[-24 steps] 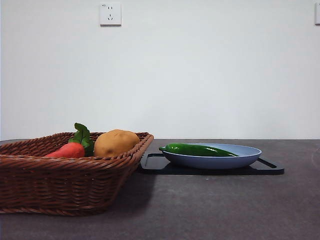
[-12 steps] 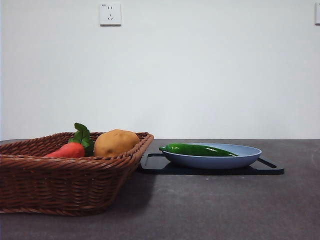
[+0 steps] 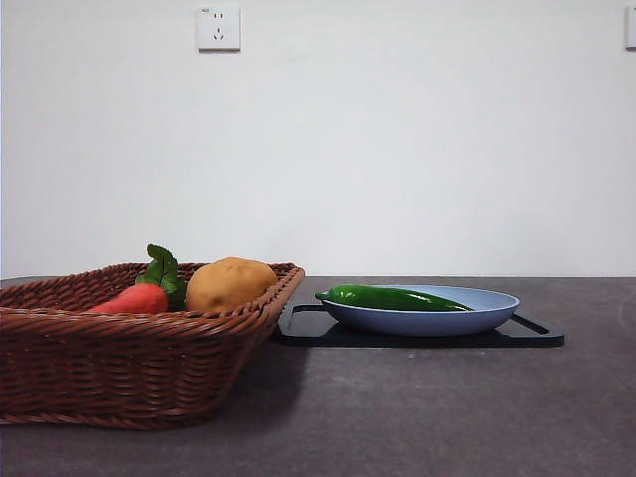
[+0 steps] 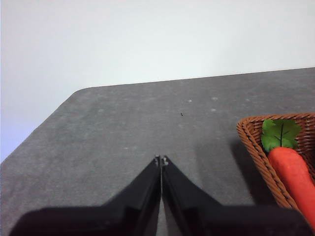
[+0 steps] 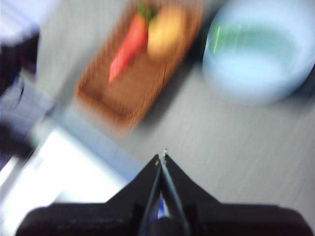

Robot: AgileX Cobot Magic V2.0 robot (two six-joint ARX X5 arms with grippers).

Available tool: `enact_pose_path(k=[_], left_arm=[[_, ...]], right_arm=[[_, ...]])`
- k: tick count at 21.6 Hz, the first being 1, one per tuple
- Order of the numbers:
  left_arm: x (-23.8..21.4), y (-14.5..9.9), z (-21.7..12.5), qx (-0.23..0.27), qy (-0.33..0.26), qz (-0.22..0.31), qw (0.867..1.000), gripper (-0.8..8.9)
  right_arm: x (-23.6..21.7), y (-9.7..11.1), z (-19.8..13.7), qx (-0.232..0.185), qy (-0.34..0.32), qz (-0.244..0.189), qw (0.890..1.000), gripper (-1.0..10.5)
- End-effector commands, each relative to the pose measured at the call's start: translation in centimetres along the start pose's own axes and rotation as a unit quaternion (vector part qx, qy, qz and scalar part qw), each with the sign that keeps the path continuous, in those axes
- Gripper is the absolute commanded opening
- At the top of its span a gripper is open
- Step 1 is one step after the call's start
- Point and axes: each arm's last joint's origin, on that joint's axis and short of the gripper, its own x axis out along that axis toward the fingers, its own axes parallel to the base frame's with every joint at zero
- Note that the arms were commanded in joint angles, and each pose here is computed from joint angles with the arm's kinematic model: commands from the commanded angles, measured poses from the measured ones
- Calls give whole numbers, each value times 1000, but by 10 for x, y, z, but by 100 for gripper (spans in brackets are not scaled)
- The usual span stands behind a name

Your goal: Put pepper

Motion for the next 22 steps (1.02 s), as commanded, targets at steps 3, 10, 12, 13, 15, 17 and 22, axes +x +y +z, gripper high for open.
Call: enact_pose_path(k=[3,10,12,13,15,17,22], left_arm=[[0,0,-2,-3,0,2,1000,8],[0,0,-2,-3,0,2,1000,8],[0,0,-2,-3,0,2,1000,8],[0,0,-2,-3,0,2,1000,8],[0,0,-2,-3,0,2,1000,8],[0,0,-2,-3,0,2,1000,8],[0,0,-2,-3,0,2,1000,8]], right_arm=[[-7,-4,-34,-72,-175,-69,980,11],[56,-41,-114,-91,-299,-142,939,11],[70,-50,-128,-82,-309,-161,934,11],[76,-53,-134,-76,-311,-166,933,11],[89,-60,-148,-61,-308,-167,935,11],[102,-66,-162,-50,-299,-166,939,11],[125,-78,-188,-28,-278,-161,946,11]])
